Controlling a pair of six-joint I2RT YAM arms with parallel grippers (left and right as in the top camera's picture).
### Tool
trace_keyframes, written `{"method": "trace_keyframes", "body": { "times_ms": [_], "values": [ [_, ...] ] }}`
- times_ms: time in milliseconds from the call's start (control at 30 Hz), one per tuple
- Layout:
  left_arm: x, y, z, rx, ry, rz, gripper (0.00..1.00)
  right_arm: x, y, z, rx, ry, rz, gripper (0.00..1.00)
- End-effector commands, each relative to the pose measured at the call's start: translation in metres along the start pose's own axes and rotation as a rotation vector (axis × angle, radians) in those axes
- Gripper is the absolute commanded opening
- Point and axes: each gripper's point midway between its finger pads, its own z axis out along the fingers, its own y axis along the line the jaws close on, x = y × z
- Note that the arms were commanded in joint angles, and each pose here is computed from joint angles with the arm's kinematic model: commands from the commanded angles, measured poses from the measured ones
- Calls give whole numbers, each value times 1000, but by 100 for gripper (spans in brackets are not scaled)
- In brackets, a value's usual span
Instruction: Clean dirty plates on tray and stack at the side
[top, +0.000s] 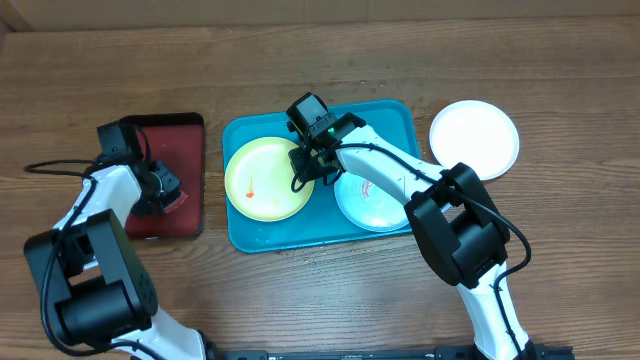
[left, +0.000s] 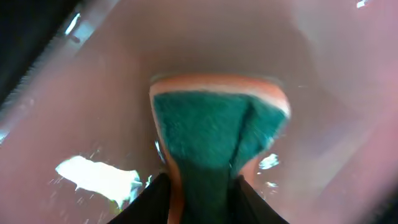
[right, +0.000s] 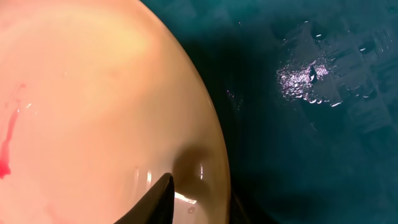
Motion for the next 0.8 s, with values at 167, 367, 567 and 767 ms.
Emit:
{"method": "trace_keyframes", "body": {
  "times_ms": [167, 367, 567, 767],
  "values": [
    [-4, 2, 2, -19, 13, 51, 4, 45, -13, 33, 24, 135, 19, 28],
    [-23, -8, -31, 6, -20, 50, 4, 44, -13, 33, 22, 130, 19, 28],
    [-21, -9, -31, 14, -15, 50, 4, 44, -13, 33, 22, 129, 19, 29],
    [-1, -1, 2, -8, 38, 52, 5, 42, -12, 33, 21, 123, 18, 29]
  ]
}}
